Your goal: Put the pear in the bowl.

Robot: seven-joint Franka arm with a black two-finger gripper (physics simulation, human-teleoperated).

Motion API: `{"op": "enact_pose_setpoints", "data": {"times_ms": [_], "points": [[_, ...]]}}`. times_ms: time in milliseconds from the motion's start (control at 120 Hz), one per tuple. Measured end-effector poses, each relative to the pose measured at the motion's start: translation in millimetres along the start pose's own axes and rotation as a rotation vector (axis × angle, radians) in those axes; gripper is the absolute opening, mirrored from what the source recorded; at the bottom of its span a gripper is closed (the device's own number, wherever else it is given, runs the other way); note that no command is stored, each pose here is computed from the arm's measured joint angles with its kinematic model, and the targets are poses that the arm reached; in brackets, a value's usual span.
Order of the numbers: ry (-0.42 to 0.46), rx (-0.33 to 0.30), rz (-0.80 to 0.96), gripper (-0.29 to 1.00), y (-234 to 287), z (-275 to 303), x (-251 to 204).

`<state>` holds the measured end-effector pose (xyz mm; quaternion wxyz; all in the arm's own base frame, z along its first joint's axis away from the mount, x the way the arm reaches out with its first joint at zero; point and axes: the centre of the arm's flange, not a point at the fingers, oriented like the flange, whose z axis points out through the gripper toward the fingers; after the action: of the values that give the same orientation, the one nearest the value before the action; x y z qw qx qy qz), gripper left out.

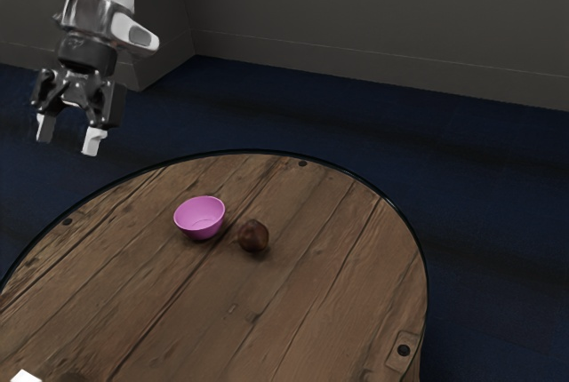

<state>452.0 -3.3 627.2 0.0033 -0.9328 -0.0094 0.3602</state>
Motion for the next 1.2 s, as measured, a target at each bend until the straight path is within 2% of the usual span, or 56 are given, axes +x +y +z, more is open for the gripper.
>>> {"op": "enact_pose_setpoints", "data": {"times_ms": [67,217,300,350,500,575,683,867,1100,1200], "points": [[0.165,0.006,-0.002,0.70,2.1,-10.6,21.4],[0.356,0.037,0.011,0.70,25.9,-22.8,92.8],[0.396,0.108,0.128,0.70,106.7,-2.6,162.5],[0.412,0.122,0.167,0.70,133.6,14.7,204.8],[0.445,0.095,0.222,0.70,155.7,68.1,313.1],[0.475,0.067,0.203,0.70,136.5,83.5,348.5],[0.528,0.033,0.141,0.70,83.6,83.3,364.6],[0.535,-0.019,0.152,0.70,70.1,112.7,377.3],[0.618,0.010,0.209,0.70,69.0,128.0,392.5],[0.628,0.012,0.223,0.70,65.1,144.8,398.1]]}}
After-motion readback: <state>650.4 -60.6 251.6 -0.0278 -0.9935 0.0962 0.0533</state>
